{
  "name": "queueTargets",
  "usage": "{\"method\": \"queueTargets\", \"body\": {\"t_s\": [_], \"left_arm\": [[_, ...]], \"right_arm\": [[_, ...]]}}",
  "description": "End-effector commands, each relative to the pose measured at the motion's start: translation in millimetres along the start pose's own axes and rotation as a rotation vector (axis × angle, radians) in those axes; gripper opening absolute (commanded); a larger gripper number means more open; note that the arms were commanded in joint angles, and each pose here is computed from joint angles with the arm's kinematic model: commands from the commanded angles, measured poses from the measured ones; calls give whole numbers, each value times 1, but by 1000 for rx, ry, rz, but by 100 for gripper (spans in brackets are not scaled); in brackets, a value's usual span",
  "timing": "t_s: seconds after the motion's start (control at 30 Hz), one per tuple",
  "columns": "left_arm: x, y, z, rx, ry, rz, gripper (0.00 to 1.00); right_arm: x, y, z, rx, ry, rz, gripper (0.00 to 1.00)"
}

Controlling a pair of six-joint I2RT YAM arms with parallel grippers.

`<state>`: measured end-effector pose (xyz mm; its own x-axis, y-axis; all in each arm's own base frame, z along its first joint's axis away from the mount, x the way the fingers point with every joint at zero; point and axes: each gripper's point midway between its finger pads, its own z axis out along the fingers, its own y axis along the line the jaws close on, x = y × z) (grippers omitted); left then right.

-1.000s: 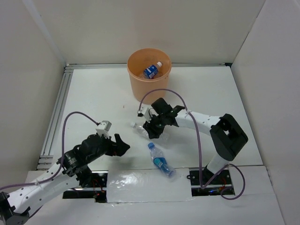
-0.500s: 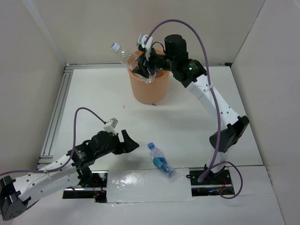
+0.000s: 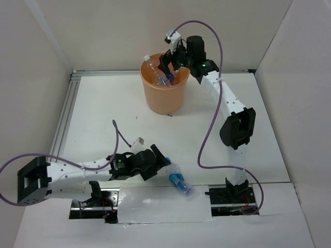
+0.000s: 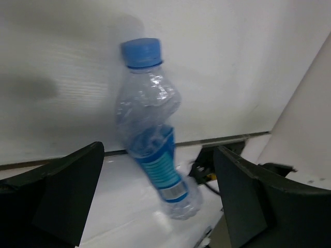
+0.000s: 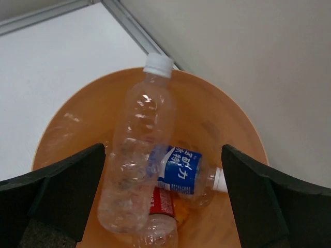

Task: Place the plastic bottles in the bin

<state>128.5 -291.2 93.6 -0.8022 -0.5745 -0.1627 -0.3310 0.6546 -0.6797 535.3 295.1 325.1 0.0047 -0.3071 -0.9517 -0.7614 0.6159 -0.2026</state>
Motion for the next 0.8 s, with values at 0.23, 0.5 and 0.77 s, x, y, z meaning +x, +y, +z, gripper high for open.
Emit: {"method": "queueTargets", "body": {"t_s": [0.23, 0.5, 0.77], "left_arm": [[36, -18, 43, -239, 77, -31, 99], [63, -3, 71, -424, 221, 104, 82], [23, -75, 64, -255, 104, 300, 0]], "right_arm": [[-65, -41, -164, 117, -218, 127, 100], [20, -41, -240, 175, -119, 240, 100], [113, 14, -290, 125, 38, 288, 83]]}}
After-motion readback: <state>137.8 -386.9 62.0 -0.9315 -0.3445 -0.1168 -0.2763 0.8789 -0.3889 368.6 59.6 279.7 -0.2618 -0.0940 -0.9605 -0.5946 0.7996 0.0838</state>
